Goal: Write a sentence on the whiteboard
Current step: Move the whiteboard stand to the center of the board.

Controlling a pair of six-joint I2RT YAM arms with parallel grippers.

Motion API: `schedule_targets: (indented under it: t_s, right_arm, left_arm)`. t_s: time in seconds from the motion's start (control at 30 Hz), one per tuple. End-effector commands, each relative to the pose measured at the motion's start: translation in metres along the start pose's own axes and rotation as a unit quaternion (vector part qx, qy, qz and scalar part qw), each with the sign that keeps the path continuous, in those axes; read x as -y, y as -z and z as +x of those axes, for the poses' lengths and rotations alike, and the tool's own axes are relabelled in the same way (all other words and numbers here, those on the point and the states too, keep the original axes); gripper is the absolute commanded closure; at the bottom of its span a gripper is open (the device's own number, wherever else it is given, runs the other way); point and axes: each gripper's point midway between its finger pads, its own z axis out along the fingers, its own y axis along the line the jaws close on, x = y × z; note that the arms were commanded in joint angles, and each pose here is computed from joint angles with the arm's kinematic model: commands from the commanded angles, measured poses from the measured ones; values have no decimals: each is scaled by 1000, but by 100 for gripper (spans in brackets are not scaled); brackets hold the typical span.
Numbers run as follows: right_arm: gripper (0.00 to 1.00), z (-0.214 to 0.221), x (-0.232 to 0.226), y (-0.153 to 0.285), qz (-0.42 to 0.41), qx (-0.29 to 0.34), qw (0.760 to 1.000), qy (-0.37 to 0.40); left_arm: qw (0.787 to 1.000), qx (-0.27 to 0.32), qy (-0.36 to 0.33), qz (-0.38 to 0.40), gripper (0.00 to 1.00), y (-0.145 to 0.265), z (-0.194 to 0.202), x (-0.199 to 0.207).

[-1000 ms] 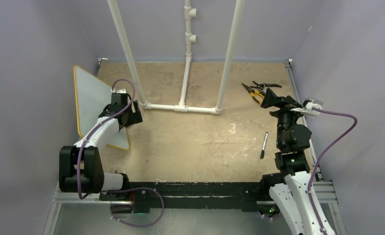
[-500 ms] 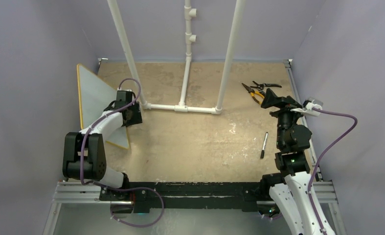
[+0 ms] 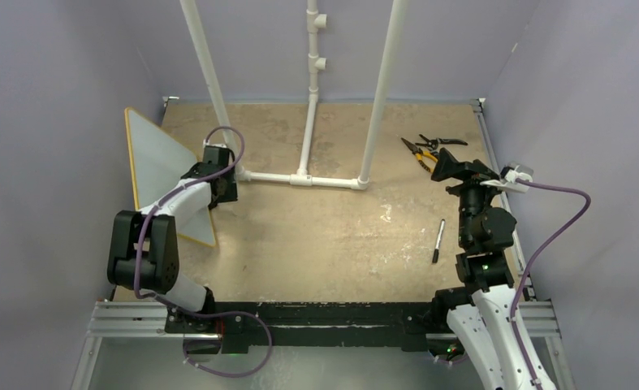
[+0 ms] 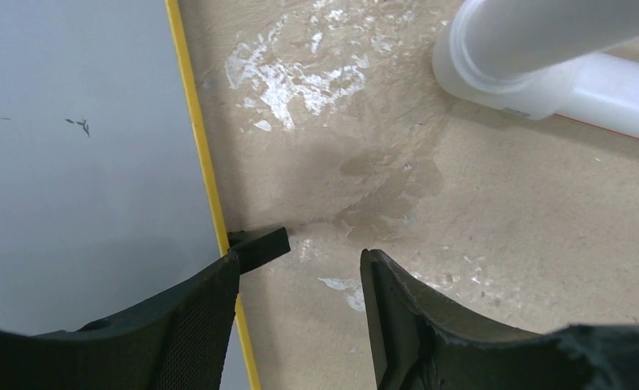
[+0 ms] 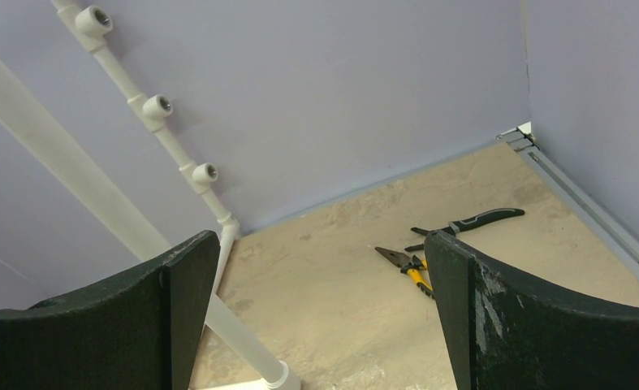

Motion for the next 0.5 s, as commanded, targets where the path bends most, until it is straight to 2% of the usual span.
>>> schedule_targets:
  t_s: [0.0, 0.23, 0.47]
  right_arm:
    - [1, -4, -4, 0, -11, 7, 1000, -3]
    - [1, -2, -4, 0, -13, 6, 1000, -2]
    - [1, -2, -5, -1, -15, 6, 1000, -1]
  left_arm:
    - [999, 34, -22, 2, 44, -8, -30, 9]
    - [999, 11, -30, 18, 44, -22, -25, 20]
    - [999, -37, -26, 16, 44, -18, 6, 16]
